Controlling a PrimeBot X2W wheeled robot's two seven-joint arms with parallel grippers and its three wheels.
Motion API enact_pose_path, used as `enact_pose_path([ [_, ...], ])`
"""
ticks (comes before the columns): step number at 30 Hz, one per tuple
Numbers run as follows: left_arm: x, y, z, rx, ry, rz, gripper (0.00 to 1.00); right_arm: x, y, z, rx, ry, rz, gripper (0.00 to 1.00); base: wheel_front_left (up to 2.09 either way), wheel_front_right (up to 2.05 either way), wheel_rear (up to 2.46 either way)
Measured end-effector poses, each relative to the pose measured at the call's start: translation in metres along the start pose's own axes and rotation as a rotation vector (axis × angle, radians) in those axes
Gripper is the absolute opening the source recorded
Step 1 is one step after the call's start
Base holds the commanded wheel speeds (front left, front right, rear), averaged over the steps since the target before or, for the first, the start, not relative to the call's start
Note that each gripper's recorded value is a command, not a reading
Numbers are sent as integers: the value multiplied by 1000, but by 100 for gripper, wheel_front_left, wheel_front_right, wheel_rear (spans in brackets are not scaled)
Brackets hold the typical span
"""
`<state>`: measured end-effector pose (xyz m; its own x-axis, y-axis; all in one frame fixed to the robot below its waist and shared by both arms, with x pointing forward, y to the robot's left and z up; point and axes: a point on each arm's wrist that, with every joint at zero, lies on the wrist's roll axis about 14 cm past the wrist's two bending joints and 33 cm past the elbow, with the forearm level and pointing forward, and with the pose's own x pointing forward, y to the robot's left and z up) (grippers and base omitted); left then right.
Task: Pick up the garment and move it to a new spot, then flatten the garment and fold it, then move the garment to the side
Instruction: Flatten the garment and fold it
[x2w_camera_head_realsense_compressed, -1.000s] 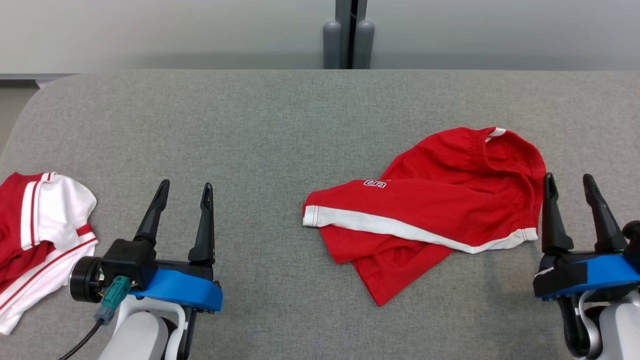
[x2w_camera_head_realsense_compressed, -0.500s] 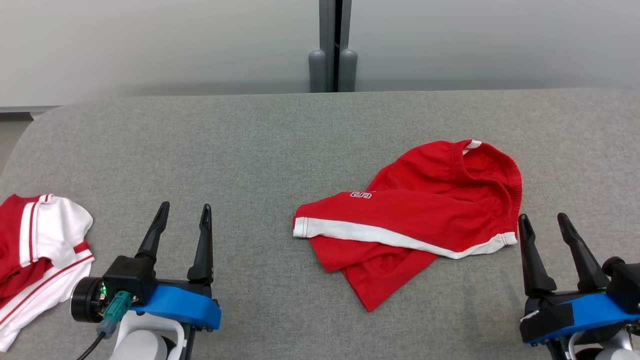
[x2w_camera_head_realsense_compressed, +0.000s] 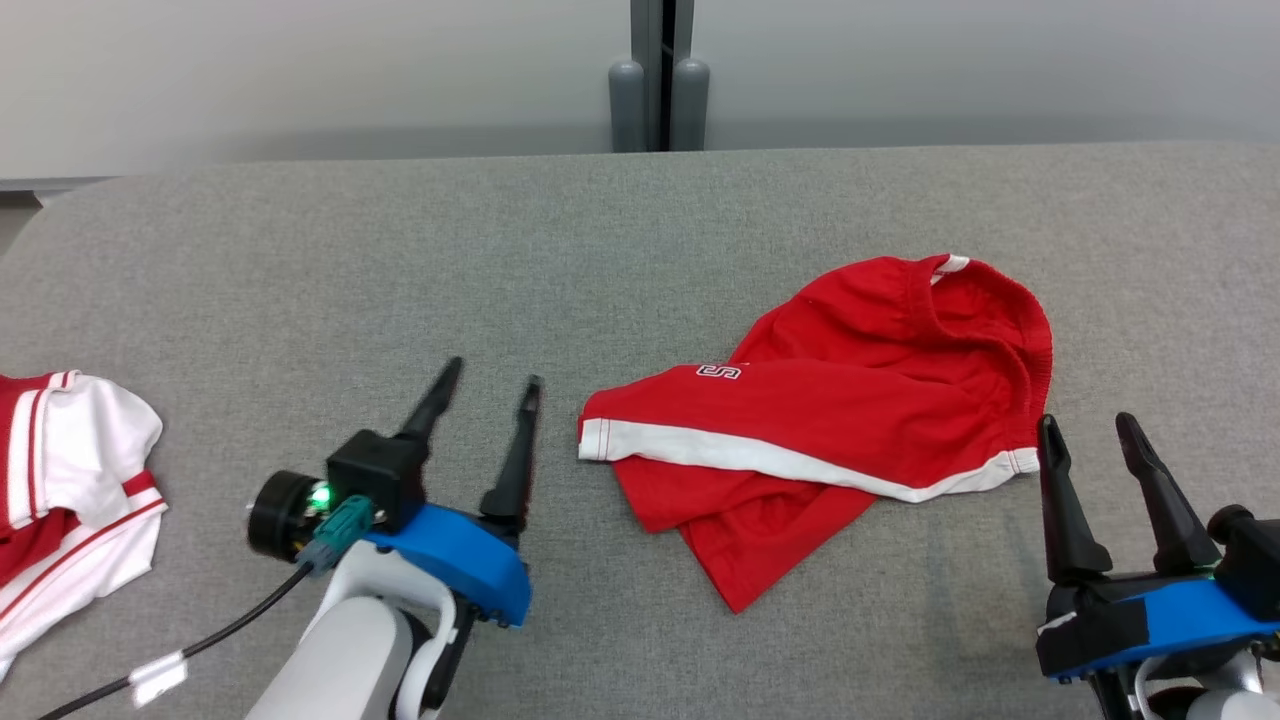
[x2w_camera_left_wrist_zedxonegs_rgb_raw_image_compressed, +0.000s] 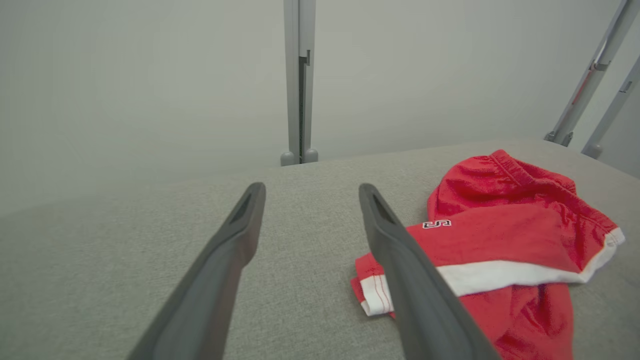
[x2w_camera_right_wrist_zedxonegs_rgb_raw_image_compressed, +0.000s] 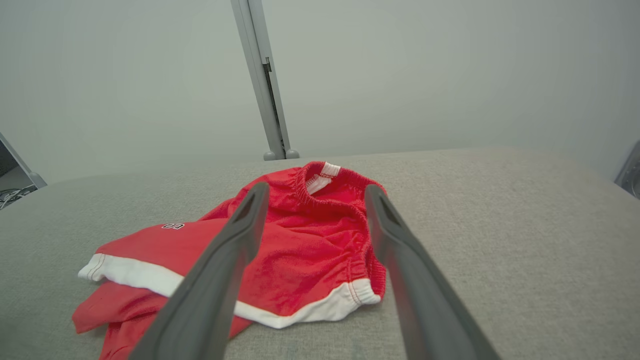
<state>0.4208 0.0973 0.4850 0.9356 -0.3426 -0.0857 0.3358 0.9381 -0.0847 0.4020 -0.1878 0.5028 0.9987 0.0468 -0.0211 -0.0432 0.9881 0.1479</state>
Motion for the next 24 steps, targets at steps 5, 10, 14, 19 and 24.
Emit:
enact_pose_path([
  [5,21,-31,-42,-74,190,-108,100,4,-2,-10,5,25,-9,100,0,0,0],
  [10,31,-49,-81,-114,360,-172,100,0,-15,-20,13,53,-48,100,0,0,0],
  [14,30,-50,-116,-131,502,-179,100,-3,-24,-26,17,68,-76,100,0,0,0],
  [19,33,-46,-130,-147,554,-170,44,-6,-34,-36,21,94,-107,100,0,0,0],
  [24,33,-46,-134,-160,562,-178,0,-6,-39,-47,2,133,-120,100,0,0,0],
])
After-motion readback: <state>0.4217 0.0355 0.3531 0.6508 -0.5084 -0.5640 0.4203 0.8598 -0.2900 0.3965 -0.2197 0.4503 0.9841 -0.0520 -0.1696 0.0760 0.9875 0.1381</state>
